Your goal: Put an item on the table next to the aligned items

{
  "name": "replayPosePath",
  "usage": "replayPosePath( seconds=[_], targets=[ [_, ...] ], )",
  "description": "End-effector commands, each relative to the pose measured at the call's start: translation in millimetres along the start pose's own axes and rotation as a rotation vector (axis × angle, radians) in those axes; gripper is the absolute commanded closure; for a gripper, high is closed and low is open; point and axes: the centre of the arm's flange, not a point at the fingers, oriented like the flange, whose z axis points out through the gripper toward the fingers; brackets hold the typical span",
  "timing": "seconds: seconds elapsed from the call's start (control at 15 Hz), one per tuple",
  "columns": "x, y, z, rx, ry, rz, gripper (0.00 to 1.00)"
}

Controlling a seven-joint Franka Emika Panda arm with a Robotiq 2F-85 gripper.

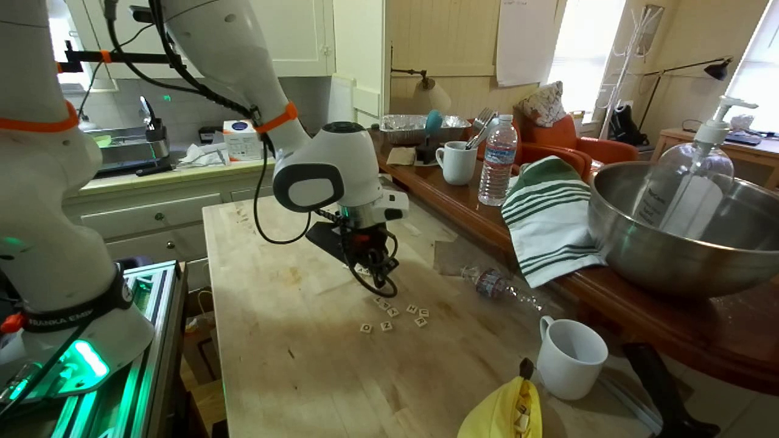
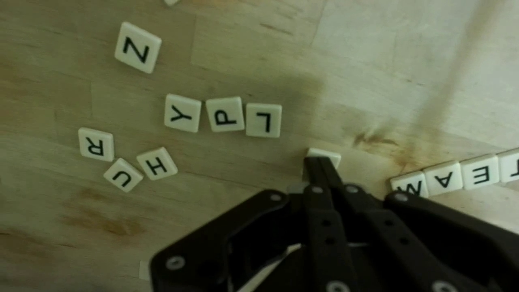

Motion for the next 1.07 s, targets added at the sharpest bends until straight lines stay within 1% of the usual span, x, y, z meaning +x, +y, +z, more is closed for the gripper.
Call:
replayPosePath(
  seconds=[0.0, 0.2, 0.47, 1.0],
  targets=[
    [1.5, -6.1, 13.5, -0.013, -0.008, 0.119, 1.00],
    [2.7, -10.2, 12.7, -0.014, -0.030, 0.222, 1.00],
    [5.9, -16.2, 12.9, -0.018, -0.036, 0.348, 1.00],
    [14.9, -29.1, 14.7, -0.019, -0.042, 0.555, 1.00]
  ],
)
